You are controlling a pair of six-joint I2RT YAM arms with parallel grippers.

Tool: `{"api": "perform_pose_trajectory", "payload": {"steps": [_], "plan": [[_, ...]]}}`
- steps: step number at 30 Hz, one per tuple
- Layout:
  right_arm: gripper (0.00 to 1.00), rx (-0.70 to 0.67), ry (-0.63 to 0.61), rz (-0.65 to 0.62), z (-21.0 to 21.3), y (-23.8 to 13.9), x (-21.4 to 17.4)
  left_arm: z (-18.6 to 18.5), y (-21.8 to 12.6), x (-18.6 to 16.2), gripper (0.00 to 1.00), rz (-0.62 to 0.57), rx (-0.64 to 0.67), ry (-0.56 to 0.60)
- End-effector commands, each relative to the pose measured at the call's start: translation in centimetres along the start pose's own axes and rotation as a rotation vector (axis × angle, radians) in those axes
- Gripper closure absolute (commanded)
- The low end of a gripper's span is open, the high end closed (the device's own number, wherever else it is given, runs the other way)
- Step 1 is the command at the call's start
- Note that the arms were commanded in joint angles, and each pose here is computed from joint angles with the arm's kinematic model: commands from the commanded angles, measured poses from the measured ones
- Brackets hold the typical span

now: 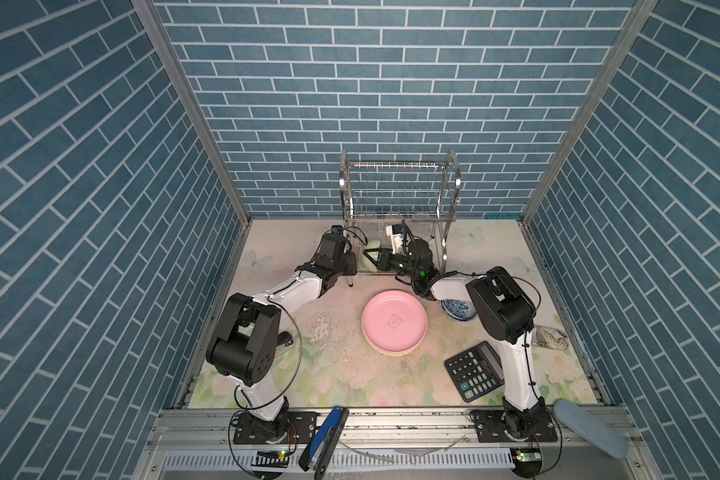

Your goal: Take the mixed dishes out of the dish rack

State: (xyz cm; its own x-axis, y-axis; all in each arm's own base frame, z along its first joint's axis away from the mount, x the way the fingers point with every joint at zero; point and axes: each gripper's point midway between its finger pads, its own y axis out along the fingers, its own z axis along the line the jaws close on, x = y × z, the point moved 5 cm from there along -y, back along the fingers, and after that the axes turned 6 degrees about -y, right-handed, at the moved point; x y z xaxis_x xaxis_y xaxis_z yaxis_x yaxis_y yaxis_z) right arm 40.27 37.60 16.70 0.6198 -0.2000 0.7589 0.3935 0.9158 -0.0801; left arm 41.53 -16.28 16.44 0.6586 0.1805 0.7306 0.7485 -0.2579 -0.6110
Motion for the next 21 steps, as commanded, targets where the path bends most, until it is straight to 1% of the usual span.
{"api": "perform_pose_trajectory", "payload": {"steps": [1, 12, 21], "plan": [[1.0, 0.195, -0.095, -0.115, 6.2, -1.7, 4.3, 0.4, 0.7, 0.1, 0.91, 0.012, 0.009, -0.079], [1.0, 0.33, -0.065, -0.202, 8.4, -3.8, 6.2, 0.6, 0.8, -0.3, 0.91, 0.022, 0.02, -0.078], [1.0, 0.363, -0.075, -0.223, 9.4, -5.0, 6.8, 0.5, 0.8, -0.1, 0.91, 0.021, 0.02, -0.076]]}}
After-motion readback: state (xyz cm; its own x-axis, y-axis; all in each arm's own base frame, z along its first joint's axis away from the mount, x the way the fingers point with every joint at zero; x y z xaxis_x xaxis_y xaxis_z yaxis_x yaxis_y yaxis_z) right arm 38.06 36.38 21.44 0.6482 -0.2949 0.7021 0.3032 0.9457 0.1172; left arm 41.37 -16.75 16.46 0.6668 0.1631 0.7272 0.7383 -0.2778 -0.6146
